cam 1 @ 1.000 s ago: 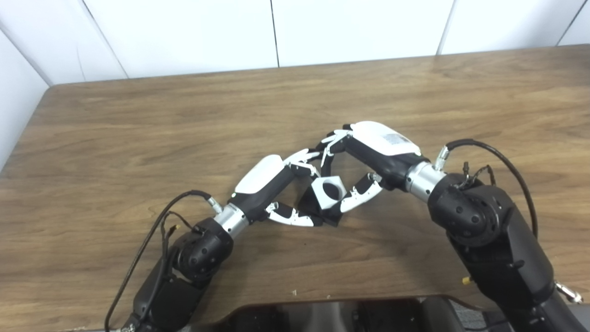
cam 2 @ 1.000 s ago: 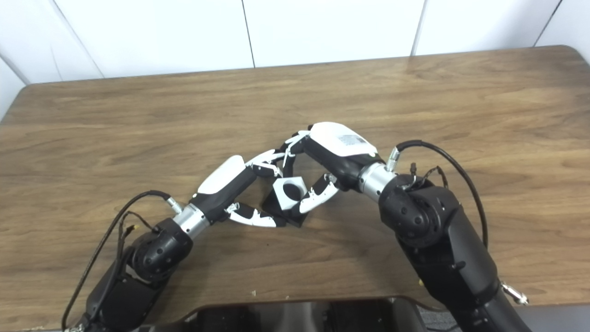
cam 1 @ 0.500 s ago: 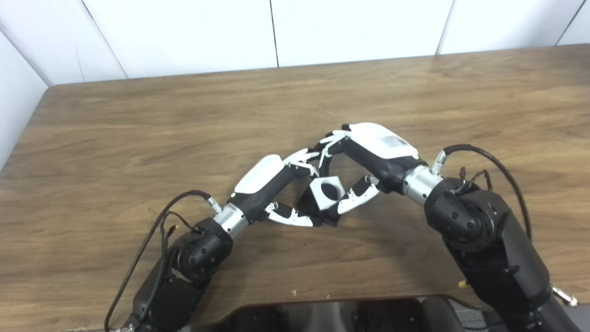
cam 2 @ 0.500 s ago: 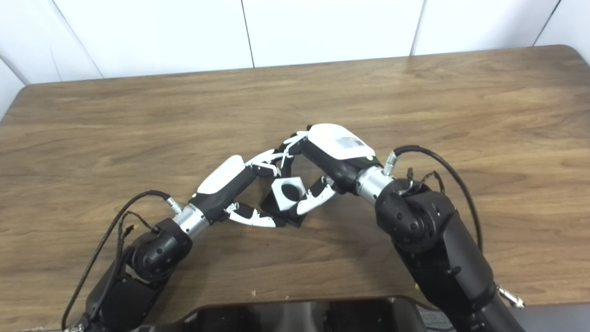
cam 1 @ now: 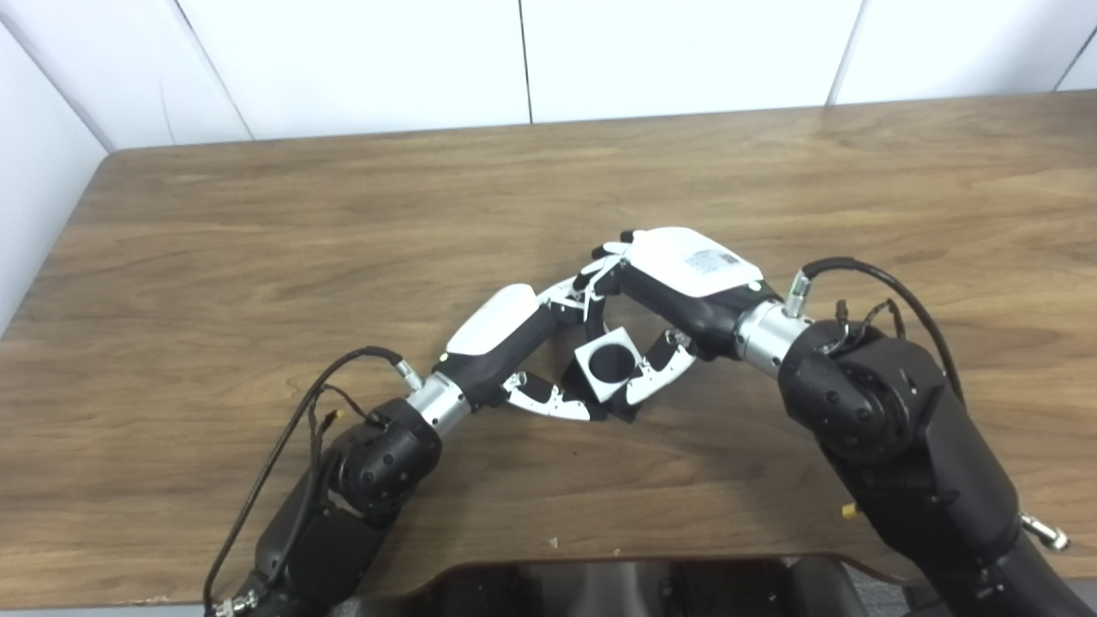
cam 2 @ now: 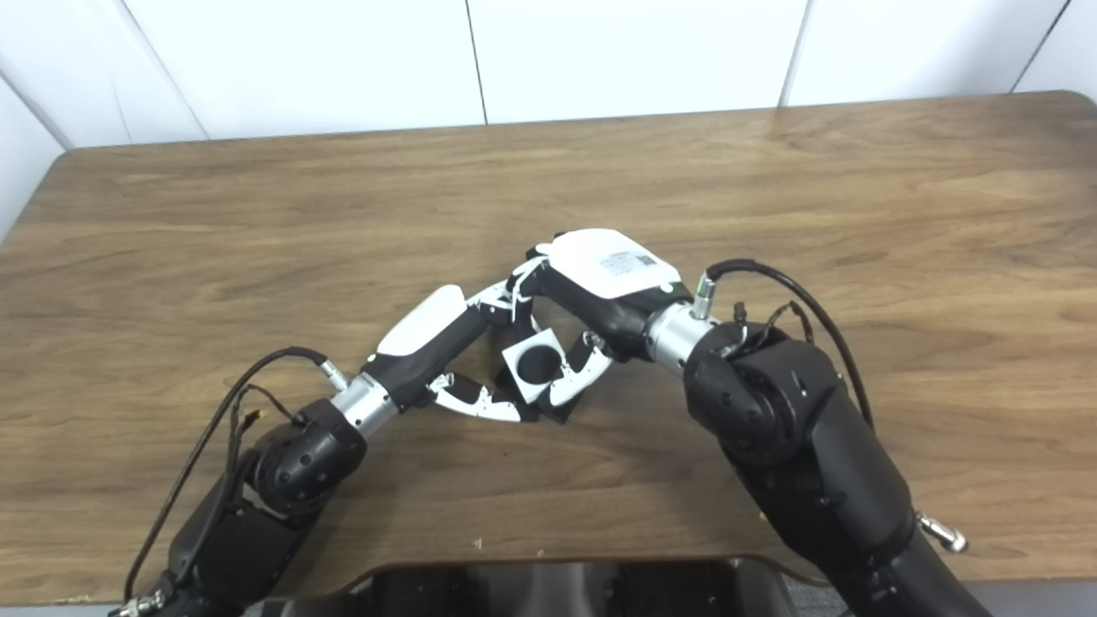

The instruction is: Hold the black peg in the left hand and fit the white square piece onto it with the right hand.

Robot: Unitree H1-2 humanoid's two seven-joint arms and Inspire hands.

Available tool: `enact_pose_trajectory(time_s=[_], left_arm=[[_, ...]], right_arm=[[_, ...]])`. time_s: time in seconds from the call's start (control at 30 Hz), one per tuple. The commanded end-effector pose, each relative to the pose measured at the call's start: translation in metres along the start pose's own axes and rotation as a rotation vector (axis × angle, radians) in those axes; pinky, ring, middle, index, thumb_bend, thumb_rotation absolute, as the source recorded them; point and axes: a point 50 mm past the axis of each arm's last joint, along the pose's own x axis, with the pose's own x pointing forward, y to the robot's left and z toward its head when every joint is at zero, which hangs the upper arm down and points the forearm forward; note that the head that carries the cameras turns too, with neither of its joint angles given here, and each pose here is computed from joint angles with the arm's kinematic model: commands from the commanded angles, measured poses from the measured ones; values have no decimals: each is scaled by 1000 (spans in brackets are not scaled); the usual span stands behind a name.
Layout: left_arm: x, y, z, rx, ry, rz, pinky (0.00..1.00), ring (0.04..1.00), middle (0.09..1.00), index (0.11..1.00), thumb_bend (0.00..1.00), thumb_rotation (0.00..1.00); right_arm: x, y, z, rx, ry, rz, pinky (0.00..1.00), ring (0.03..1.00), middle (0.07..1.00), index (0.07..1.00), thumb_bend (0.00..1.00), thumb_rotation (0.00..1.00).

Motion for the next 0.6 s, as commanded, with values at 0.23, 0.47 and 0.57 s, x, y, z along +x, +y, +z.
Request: enact_pose_trajectory(time_s=[0.23,0.47,0.57], left_arm=[[-14,-23,-19,3,115,-131,829,950,910,488,521,82],[-15,-22,-21,-7,113,-127,828,946,905,487,521,80],[-15,-22,-20,-11,115,-127,828,947,904,488,522,79]], right_arm=[[-3,-16,17,-74,-65,34,1000,959,913,760,837,315],[-6,-15,10,-73,-35,32,954,957,989,996,1000,438],[-8,-15,9,-65,-26,30,953,963,999,1000,1000,450]])
